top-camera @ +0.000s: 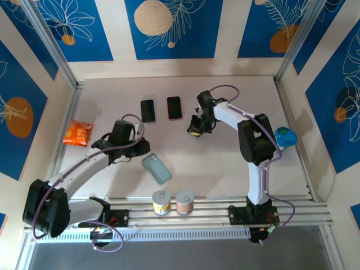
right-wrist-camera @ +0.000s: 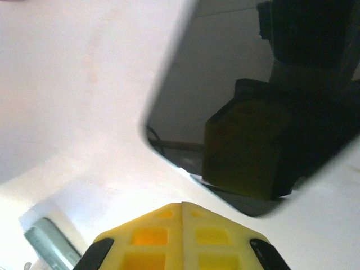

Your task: Put the phone into the phone case

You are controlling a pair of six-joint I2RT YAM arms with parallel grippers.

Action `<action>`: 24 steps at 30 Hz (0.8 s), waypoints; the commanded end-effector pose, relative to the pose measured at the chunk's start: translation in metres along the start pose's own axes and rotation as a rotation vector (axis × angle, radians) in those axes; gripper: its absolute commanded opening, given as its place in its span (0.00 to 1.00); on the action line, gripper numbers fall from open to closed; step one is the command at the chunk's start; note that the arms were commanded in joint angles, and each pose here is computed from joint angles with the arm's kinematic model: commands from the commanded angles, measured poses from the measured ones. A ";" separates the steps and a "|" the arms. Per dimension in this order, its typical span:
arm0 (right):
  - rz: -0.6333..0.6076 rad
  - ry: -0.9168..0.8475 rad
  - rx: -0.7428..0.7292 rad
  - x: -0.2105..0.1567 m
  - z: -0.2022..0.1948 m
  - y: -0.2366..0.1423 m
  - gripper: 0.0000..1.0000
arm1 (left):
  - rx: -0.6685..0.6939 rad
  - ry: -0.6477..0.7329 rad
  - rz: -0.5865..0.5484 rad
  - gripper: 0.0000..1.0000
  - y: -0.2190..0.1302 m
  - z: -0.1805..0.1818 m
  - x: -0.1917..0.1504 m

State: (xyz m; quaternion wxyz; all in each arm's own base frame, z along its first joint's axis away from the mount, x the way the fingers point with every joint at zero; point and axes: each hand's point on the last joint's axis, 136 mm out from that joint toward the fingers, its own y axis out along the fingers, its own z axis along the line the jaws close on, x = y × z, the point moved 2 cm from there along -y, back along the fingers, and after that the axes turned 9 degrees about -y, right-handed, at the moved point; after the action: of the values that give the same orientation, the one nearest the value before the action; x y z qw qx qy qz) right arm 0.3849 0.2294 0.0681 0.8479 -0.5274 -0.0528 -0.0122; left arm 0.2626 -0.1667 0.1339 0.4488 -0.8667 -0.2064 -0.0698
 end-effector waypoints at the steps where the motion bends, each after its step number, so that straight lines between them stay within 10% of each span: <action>1: 0.032 -0.031 0.051 0.007 0.020 0.008 0.00 | 0.024 -0.006 -0.006 0.14 -0.003 0.009 -0.002; 24: -0.047 0.133 -0.046 0.079 -0.093 -0.022 0.00 | 0.026 -0.011 -0.008 0.14 -0.003 0.011 -0.002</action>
State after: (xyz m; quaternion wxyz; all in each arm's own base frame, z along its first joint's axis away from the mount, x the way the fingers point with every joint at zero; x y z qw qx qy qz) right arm 0.4740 0.1345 0.0569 0.8382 -0.5386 -0.0101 -0.0849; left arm 0.2602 -0.1627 0.1351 0.4496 -0.8646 -0.2127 -0.0717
